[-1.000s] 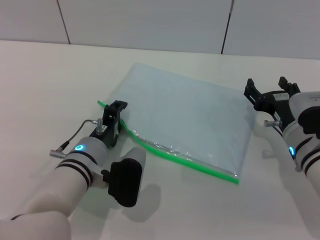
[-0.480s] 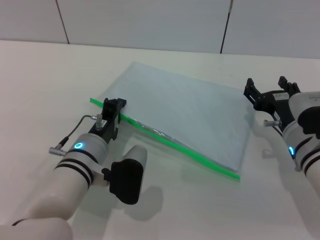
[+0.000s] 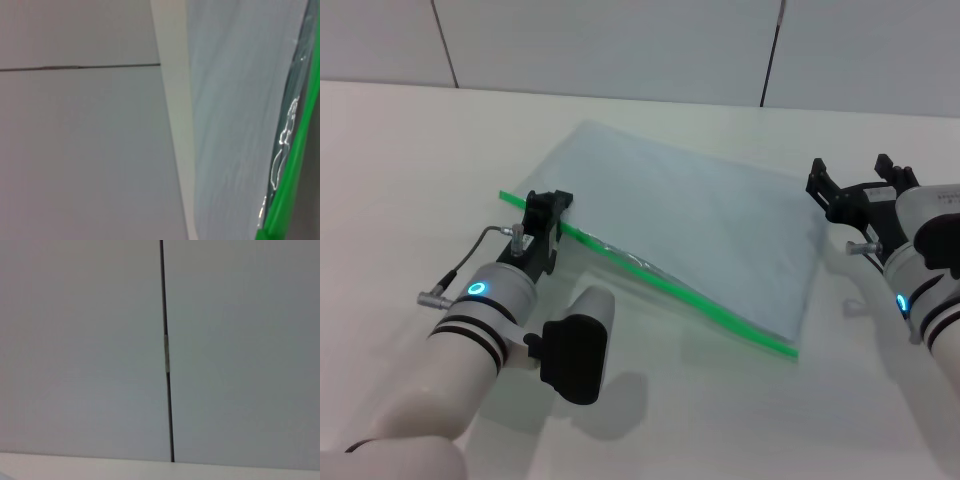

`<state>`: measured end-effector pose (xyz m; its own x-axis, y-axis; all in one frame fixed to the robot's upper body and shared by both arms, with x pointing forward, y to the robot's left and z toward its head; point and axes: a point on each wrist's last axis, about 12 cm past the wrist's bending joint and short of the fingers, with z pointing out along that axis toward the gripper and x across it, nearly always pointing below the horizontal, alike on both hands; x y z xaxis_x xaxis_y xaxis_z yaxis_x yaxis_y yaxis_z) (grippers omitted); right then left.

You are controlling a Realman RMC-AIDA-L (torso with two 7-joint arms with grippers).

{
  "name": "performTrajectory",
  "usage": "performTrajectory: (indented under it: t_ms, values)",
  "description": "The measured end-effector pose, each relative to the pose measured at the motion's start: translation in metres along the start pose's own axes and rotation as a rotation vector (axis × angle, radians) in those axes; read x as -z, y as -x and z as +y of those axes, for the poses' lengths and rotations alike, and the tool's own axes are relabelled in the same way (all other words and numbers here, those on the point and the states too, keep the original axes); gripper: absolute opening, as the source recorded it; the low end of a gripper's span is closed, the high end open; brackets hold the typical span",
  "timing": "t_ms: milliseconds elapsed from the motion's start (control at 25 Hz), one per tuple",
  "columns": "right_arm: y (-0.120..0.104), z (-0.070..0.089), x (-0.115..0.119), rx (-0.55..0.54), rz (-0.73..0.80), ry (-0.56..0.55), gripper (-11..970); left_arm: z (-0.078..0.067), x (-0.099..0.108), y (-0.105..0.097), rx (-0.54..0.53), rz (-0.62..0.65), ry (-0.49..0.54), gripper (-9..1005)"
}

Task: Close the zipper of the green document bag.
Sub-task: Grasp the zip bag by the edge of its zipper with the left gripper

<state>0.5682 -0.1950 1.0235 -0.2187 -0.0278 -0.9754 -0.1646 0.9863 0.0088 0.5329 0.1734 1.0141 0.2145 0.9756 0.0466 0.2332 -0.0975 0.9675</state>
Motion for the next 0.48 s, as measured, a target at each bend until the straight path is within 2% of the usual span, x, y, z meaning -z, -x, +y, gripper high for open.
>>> performTrajectory:
  t_ms: [480]
  values:
    - [-0.001,0.019,0.008,0.041,-0.019,0.102,862,0.007,0.002,-0.004,0.032,0.022,0.069,54]
